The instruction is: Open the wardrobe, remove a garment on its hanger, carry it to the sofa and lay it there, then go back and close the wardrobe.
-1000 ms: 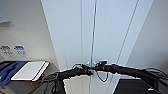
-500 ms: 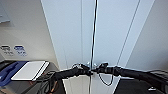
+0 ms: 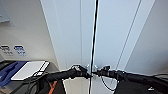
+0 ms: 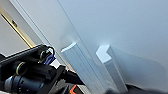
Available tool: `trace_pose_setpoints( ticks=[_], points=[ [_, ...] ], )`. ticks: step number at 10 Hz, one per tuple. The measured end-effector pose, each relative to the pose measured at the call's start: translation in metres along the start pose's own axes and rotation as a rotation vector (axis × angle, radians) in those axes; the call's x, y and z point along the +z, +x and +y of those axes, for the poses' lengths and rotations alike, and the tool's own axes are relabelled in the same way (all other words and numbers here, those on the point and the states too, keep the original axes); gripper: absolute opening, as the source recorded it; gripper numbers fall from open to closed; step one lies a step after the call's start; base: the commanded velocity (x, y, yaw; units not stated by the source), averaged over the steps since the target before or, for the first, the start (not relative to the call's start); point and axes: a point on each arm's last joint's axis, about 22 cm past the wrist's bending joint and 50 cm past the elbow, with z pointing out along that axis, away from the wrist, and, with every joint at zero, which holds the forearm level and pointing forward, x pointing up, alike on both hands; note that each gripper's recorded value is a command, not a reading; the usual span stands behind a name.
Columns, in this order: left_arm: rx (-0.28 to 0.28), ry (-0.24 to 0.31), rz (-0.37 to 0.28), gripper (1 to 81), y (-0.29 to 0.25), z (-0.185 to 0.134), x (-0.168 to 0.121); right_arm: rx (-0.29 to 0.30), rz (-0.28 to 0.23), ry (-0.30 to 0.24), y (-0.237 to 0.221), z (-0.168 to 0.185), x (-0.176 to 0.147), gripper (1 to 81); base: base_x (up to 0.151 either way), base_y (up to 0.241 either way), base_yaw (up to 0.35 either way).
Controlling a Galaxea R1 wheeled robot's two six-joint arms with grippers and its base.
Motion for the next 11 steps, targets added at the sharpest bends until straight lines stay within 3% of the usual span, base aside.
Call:
trace_pose_setpoints(
  ticks=[6,9,11],
  points=[
    [-0.018,-0.145,0.010,81.1,-0.067,0.049,-0.074,0.052,-0.010,0.082,-0.045,-0.030,-0.049,81.1,0.000,0.000,0.000],
    [-0.015,-0.180,0.014,81.1,-0.092,0.065,-0.115,0.094,0.018,0.111,-0.070,-0.042,-0.085,81.1,0.000,0.000,0.000],
    [-0.041,-0.183,0.021,81.1,-0.118,0.069,-0.147,0.118,0.028,0.113,-0.086,-0.045,-0.111,81.1,0.000,0.000,0.000]
  ],
)
